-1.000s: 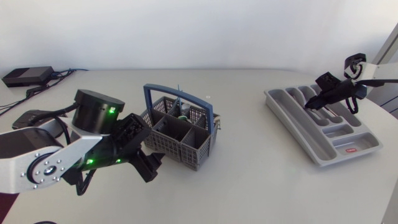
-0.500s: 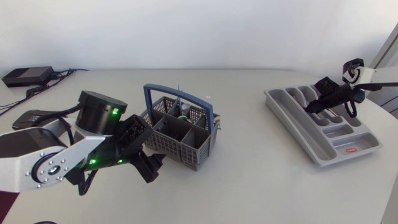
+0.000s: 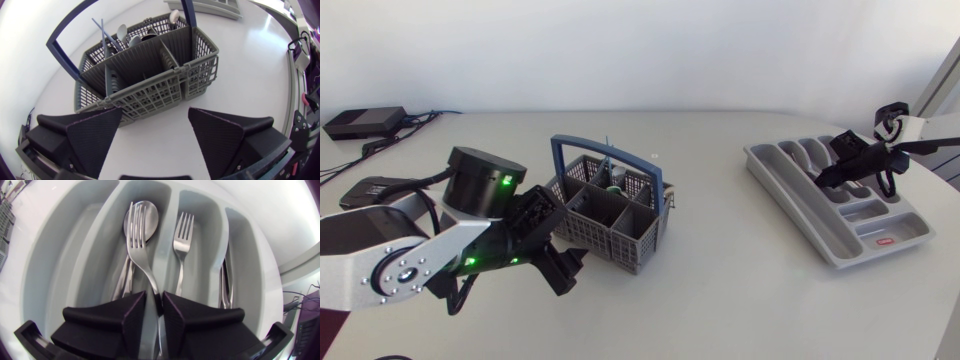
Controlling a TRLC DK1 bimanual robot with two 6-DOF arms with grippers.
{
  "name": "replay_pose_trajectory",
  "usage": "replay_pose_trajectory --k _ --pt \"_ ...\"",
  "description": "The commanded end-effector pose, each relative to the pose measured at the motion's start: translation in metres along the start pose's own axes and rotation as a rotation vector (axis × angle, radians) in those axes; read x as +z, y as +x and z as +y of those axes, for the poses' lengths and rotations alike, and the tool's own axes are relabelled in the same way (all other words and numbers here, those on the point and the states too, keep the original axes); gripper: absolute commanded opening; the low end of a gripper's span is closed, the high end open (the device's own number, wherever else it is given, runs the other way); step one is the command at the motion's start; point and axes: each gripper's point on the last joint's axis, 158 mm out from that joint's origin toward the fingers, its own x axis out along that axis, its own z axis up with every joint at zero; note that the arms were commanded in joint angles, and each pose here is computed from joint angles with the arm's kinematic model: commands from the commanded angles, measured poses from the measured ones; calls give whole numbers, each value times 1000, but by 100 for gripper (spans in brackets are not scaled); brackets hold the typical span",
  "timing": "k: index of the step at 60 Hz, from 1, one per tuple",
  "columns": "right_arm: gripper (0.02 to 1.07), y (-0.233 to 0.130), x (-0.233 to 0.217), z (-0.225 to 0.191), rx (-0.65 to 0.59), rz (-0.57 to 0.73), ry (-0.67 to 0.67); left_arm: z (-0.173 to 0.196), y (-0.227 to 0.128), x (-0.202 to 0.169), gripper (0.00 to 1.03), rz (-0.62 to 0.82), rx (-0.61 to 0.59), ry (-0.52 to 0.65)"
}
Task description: Unload the cutlery basket into the drawer organizer.
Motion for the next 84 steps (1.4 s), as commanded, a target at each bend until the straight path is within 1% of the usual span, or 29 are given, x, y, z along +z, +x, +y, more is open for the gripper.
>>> replay_pose_trajectory --k 1,23,34,38,40,43,44,46,58,64,68,76,78,81,84 --pt "29 1 -5 16 35 20 -31 -5 3 -8 92 15 -7 2" --pt "29 -7 -5 20 39 23 -26 -5 3 -7 92 13 -7 1" --pt "29 -11 -11 48 70 39 -47 -6 3 -7 92 12 -8 1" --pt "29 -12 -8 48 59 31 -50 -8 4 -6 92 10 -12 4" --pt "34 -13 -4 45 51 25 -44 -8 4 -7 92 12 -12 4" --pt "46 -16 -1 41 45 17 -41 -7 3 -5 92 8 -9 4" --pt "49 -16 -1 40 43 19 -39 -7 3 -6 92 8 -9 4" --pt "50 -18 1 38 40 17 -39 -7 3 -6 92 8 -8 5" --pt "50 -31 7 25 18 5 -39 -7 1 -7 92 6 -5 4" --pt "49 -32 8 25 16 3 -48 -7 1 -6 92 4 -6 5" --pt "44 -31 8 24 14 3 -54 -7 2 -6 92 4 -6 5" --pt "43 -27 8 25 16 8 -68 -7 2 -6 92 6 -5 4" --pt "39 -26 7 26 21 14 -78 -6 2 -6 92 6 -5 4" --pt "37 -26 7 28 21 18 -87 -7 2 -6 92 5 -6 5" --pt "31 -24 8 29 19 25 -99 -6 3 -6 92 6 -5 4"
